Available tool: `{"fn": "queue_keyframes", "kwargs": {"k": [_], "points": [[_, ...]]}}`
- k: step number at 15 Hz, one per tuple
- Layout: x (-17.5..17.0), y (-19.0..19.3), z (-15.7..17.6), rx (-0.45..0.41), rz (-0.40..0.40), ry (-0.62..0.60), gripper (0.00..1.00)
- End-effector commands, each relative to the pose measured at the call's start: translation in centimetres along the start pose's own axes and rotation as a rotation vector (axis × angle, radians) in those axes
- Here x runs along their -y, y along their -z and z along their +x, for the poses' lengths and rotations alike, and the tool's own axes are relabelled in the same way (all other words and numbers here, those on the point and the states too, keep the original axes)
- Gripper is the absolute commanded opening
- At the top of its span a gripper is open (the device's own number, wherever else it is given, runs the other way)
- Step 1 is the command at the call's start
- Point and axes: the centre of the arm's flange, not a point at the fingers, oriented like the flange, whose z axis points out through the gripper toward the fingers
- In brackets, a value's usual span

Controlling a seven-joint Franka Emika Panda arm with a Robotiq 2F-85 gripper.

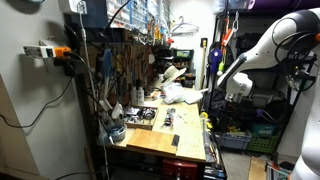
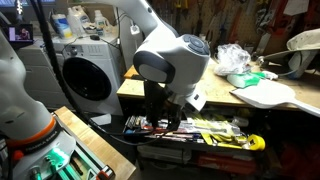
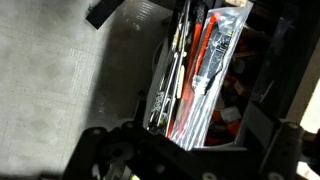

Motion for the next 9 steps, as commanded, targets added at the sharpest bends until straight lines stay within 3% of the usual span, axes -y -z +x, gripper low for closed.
{"fn": "queue_keyframes", "kwargs": {"k": [1, 9], "points": [[0.0, 0.0, 0.0, 0.0, 0.0, 0.0, 1.0], [-4.2, -0.6, 5.3, 0.025, -0.016, -0.106, 1.0]]}}
